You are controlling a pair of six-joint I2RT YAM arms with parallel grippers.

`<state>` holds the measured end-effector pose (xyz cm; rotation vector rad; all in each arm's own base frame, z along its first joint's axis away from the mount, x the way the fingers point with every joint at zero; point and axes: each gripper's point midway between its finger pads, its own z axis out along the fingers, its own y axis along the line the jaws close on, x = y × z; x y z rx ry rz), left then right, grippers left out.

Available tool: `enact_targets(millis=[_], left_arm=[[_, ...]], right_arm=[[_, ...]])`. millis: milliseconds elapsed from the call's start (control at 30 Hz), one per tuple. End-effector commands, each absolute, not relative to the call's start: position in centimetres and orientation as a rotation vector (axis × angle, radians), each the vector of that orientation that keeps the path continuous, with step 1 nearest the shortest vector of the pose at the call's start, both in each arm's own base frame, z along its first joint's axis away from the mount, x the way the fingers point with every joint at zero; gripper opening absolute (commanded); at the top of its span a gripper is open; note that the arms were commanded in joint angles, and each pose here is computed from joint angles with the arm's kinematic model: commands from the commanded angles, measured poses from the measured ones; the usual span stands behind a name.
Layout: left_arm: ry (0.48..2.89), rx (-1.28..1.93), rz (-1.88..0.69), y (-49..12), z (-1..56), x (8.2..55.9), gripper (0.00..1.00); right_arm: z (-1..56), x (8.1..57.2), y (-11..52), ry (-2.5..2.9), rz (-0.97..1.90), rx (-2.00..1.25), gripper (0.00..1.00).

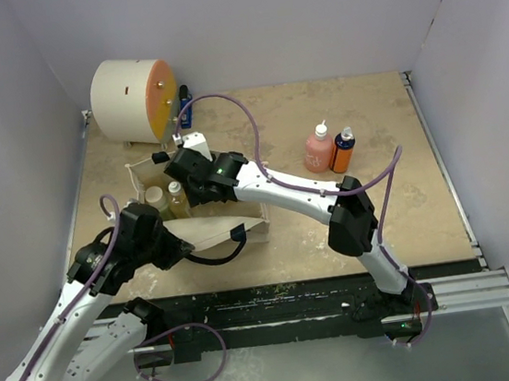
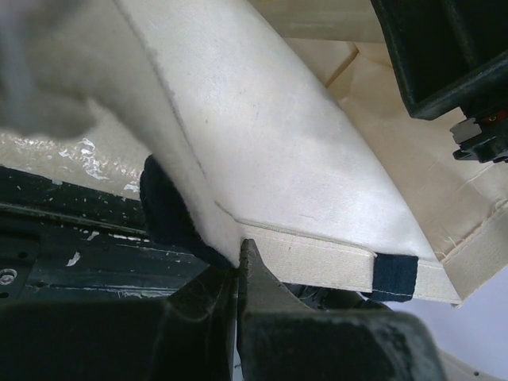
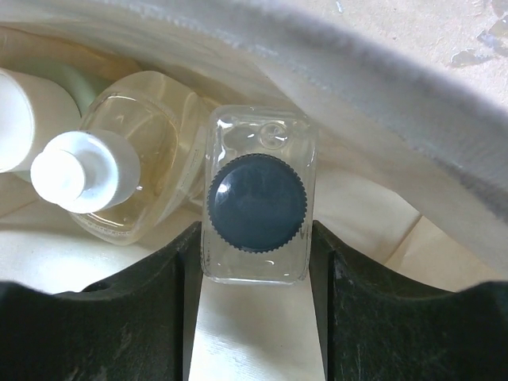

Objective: Take the personal care products out of the canvas bag

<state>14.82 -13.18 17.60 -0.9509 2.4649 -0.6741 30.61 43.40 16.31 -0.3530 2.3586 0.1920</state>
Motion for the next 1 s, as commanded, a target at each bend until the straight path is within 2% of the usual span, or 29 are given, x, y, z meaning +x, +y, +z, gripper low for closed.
enact_targets(millis=[0,200,333,433,533,667,967], left_arm=[[2.488,-0.89,-0.769,-14.4,19.0,14.5,0.0],[2.484,-0.889,-0.778,-14.5,19.3,14.5,0.0],[2.483,-0.894,-0.775,-14.5,19.3,14.7,0.0],[2.482,-0.894,-0.779,-14.7,19.4,14.8,0.0],[2.479,-0.891,-0.776,-14.7,19.5,14.9,0.0],[2.472,-0.897,-0.771,-14.5,19.6,14.9,0.0],[2.44,-0.901,-0.772,-14.0,20.2,14.8,0.0]], right_arm=[[14.9,31.4,42.7,2.373,0.137,-0.389,0.56],[13.5,31.4,43.9,2.391,0.168,-0.433,0.69],[13.0,31.6,44.2,2.387,0.173,-0.45,0.67],[13.2,31.7,44.6,2.384,0.2,-0.471,0.55],[15.2,31.6,45.2,2.354,0.253,-0.493,0.28],[20.0,31.7,45.2,2.275,0.328,-0.489,0.0],[33.6,30.4,43.5,2.099,0.663,-0.384,0.0]])
